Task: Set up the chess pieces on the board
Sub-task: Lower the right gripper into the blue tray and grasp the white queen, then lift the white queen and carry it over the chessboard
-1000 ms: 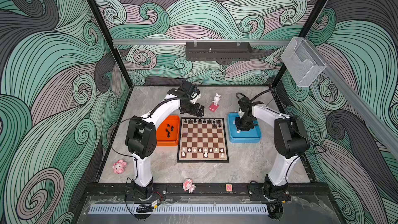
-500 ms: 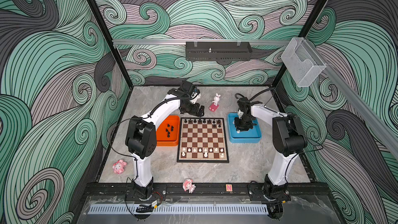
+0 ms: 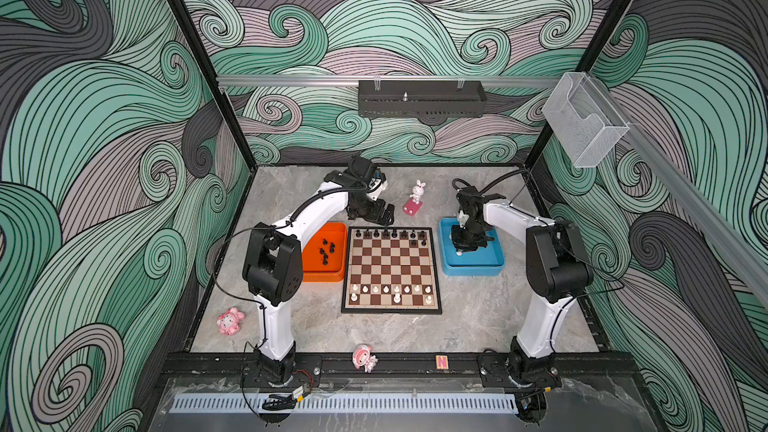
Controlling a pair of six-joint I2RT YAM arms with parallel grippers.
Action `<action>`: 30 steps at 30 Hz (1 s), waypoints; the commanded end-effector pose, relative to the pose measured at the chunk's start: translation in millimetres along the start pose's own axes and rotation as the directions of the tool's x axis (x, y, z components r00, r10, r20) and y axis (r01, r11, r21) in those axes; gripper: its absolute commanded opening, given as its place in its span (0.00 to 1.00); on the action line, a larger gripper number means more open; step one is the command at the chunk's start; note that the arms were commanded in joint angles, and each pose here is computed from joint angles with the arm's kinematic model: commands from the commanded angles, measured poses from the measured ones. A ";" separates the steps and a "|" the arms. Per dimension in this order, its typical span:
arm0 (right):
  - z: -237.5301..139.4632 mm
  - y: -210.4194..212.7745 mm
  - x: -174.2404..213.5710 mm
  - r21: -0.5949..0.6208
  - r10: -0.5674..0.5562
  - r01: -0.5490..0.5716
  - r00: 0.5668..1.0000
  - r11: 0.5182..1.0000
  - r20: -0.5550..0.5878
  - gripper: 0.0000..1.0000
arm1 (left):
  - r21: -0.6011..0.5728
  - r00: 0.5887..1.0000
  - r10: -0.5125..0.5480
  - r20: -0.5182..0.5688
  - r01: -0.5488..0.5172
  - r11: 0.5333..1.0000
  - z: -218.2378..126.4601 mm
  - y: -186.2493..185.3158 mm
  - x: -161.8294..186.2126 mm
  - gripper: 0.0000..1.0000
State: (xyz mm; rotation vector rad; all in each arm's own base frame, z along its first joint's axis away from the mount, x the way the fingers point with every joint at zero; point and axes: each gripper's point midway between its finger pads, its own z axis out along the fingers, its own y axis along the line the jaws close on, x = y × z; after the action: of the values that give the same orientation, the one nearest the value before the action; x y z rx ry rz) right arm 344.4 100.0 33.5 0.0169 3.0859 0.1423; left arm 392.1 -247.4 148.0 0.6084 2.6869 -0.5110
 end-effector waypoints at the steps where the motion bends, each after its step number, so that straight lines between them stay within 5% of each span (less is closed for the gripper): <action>1: -30.7 4.4 -4.9 0.010 -0.033 0.033 0.998 0.999 0.053 0.15 | -0.015 1.000 0.000 -0.016 -0.001 1.000 -0.6 4.6 4.5 0.99; 5: -53.2 13.6 -3.8 0.005 -0.064 0.064 0.995 0.998 0.081 0.14 | -0.065 1.000 -0.027 0.008 0.028 0.998 -8.3 19.2 0.5 0.99; 14: -88.5 79.6 16.8 -0.045 -0.218 0.226 0.966 0.973 0.137 0.13 | -0.024 0.957 -0.261 0.125 0.266 0.964 -44.9 85.7 -20.4 0.99; 23: -94.8 203.9 84.5 -0.091 -0.486 0.504 0.858 0.859 0.167 0.13 | -0.042 0.892 -0.407 0.197 0.422 0.905 -67.5 155.0 -5.4 0.99; 30: -79.9 248.4 129.6 -0.095 -0.605 0.619 0.783 0.779 0.142 0.13 | 0.071 0.851 -0.477 0.219 0.473 0.878 -75.2 166.6 -8.6 0.99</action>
State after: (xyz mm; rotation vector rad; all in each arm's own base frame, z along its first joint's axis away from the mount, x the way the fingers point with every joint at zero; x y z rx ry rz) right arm 219.1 339.2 139.4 -0.9405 2.7526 0.3466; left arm 457.8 -75.2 154.3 -0.1177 2.6579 -0.5791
